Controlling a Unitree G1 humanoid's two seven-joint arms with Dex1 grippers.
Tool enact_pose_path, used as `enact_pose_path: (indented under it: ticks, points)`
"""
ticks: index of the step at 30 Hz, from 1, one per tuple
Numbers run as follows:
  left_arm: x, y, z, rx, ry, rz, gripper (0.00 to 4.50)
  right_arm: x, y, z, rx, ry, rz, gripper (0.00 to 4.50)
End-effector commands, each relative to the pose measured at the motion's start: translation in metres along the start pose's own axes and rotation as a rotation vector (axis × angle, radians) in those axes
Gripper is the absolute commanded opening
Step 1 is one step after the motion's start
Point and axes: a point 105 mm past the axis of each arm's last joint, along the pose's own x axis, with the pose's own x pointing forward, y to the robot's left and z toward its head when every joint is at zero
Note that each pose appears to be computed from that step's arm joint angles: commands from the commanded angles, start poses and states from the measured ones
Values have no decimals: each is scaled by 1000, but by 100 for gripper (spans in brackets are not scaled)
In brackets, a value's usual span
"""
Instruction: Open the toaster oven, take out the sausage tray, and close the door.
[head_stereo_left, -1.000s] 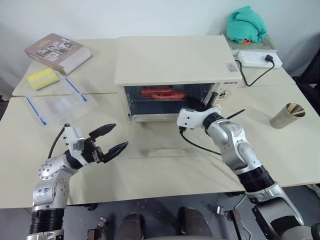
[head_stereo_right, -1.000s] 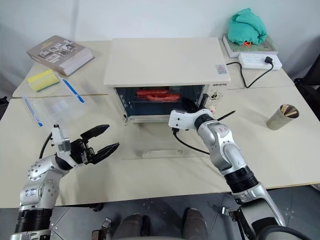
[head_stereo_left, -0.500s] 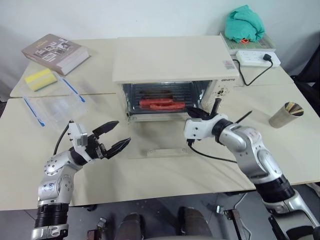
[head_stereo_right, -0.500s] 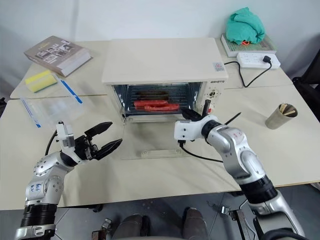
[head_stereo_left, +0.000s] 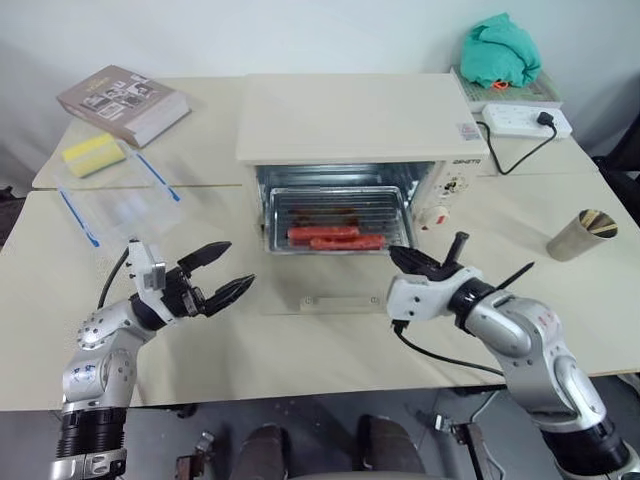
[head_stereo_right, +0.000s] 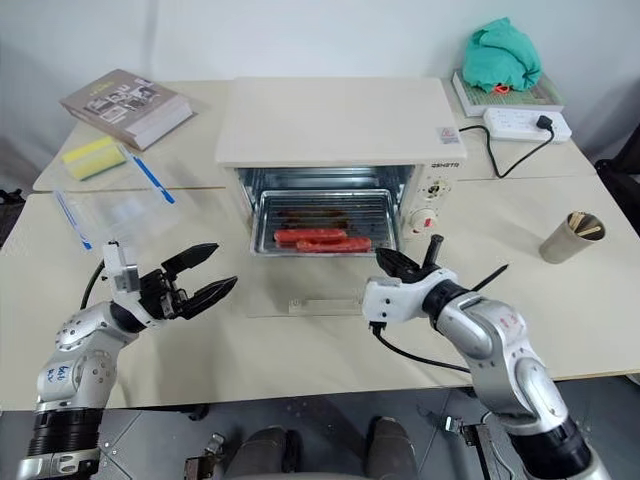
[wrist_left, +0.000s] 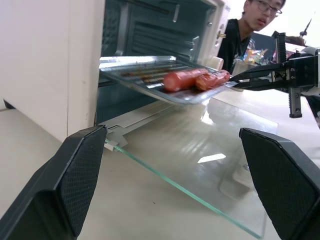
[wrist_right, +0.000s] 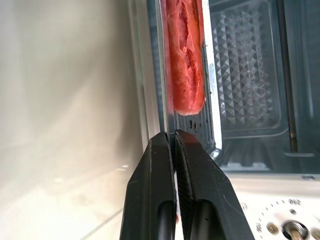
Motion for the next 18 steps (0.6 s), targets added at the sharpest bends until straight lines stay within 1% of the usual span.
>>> enact_pose_path:
  ticks: [1,5,8,11,13,14,15,18]
  points:
    - [-6,-4,7,60,20,-51,450,-20,-21,7,-64,-33,-95,3]
    - [-6,-8,6,17,40,-101,450,-28,-17,6,-89,-47,-91,3]
    - [-5,-14,5,-63,65,-147,450,-33,-10,9,-126,-80,-81,3]
    - [-1,-18,7,-179,64,-157,450,-36,-6,8,-145,-89,-64,3]
    - [8,-21,19,-347,25,-169,450,-38,-4,8,-148,-95,-54,3]
    - [13,-22,21,-446,42,-165,450,-39,-4,8,-149,-100,-48,3]
    - [18,-25,22,-537,83,-173,450,-40,-4,10,-150,-112,-47,3]
    - [25,-29,16,-658,202,-149,450,-40,-5,14,-151,-136,-39,3]
